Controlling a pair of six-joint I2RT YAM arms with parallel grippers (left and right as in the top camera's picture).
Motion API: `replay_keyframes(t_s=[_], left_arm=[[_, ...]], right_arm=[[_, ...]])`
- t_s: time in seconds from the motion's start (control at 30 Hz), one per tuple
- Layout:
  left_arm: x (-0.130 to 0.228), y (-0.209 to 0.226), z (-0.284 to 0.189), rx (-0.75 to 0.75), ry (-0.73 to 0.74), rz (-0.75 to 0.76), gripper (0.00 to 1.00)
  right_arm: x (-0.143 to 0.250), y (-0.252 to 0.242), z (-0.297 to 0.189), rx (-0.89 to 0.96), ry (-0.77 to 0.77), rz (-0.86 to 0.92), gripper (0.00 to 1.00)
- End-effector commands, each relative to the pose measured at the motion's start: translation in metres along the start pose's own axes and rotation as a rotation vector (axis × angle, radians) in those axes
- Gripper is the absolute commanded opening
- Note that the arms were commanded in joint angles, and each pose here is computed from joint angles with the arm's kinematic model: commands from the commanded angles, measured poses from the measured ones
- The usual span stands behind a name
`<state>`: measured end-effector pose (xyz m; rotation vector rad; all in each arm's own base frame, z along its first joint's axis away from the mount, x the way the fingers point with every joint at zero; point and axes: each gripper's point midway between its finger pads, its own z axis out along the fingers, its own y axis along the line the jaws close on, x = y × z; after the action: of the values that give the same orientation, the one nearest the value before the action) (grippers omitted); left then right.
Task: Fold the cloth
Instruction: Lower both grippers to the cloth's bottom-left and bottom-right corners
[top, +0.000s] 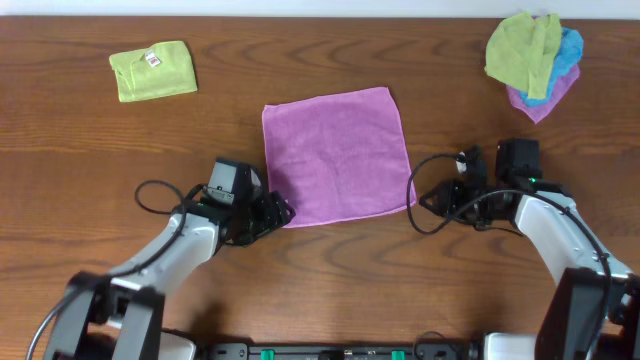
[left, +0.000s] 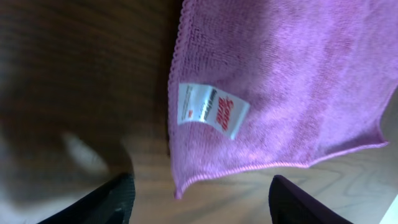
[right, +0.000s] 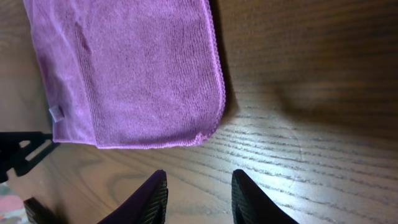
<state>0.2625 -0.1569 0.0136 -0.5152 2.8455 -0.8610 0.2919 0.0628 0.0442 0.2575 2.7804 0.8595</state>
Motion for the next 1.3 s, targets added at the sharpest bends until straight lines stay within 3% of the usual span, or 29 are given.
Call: replay_keyframes(t_s=[0.0, 0.17, 0.37, 0.57, 0.67, 1.27], left_arm=[[0.005, 0.004, 0.011, 0.016, 0.05, -0.02, 0.69], [-0.001, 0.002, 0.016, 0.032, 0.033, -0.008, 0.69], [-0.001, 0.001, 0.016, 0.035, 0.034, -0.007, 0.61], [0.001, 0.0, 0.016, 0.044, 0.044, -0.008, 0.56], [0.001, -0.001, 0.016, 0.047, 0.047, -0.008, 0.63], [0.002, -0.001, 0.016, 0.05, 0.05, -0.004, 0.61]], right_arm=[[0.001, 0.0, 0.003, -0.007, 0.003, 0.028, 0.35], [0.001, -0.003, 0.016, -0.012, 0.024, 0.068, 0.31], [0.0, 0.001, 0.036, -0.068, 0.053, 0.113, 0.3], [-0.004, 0.003, 0.037, -0.072, 0.041, 0.099, 0.36], [-0.005, 0.003, 0.037, -0.073, 0.035, 0.099, 0.36], [0.0, -0.008, 0.052, -0.013, 0.062, 0.153, 0.34]])
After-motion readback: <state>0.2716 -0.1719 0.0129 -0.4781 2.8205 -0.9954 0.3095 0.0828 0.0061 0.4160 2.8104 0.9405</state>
